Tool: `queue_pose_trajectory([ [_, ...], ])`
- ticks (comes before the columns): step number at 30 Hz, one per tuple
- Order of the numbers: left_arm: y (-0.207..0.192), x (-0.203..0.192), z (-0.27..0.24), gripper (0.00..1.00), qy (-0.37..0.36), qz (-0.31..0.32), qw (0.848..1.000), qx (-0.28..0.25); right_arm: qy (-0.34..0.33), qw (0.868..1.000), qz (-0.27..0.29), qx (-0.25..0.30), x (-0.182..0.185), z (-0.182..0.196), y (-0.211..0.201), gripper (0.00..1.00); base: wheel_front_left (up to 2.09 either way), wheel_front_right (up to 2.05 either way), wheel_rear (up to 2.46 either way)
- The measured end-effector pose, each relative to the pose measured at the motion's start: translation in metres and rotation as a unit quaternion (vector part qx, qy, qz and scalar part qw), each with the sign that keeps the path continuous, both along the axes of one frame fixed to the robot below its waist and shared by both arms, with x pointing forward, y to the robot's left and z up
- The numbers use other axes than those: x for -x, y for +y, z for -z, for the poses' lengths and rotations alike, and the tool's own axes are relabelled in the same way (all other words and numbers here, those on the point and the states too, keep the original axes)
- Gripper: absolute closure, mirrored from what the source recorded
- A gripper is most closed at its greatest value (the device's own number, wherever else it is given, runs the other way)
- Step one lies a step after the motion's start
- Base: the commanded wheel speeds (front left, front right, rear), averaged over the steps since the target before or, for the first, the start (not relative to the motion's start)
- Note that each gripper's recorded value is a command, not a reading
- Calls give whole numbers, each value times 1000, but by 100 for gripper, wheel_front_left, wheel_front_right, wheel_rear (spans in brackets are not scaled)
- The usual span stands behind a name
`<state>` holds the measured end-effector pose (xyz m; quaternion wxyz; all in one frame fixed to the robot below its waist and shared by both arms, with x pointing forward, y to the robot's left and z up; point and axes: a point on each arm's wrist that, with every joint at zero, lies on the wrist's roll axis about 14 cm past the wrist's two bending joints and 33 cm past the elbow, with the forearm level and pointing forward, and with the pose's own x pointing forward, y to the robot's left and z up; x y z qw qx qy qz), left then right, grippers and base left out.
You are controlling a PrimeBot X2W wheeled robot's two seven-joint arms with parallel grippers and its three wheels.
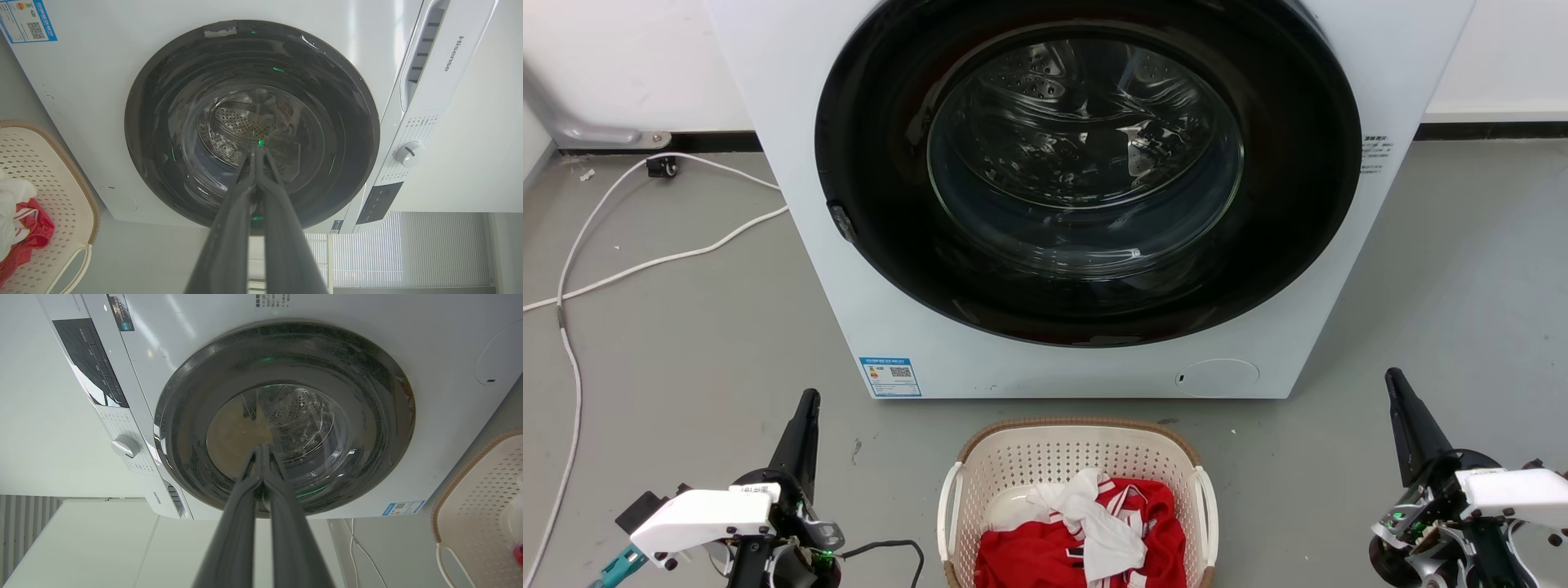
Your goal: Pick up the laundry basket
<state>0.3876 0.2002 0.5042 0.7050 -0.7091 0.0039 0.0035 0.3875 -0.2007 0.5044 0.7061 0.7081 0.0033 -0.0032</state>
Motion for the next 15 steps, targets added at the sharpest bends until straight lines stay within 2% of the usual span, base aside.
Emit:
queue_pose_trajectory([
  [15, 0, 0, 0, 100, 0, 0, 1000, 1, 0, 1000, 0, 0, 0, 0, 0, 100, 0, 0, 0],
])
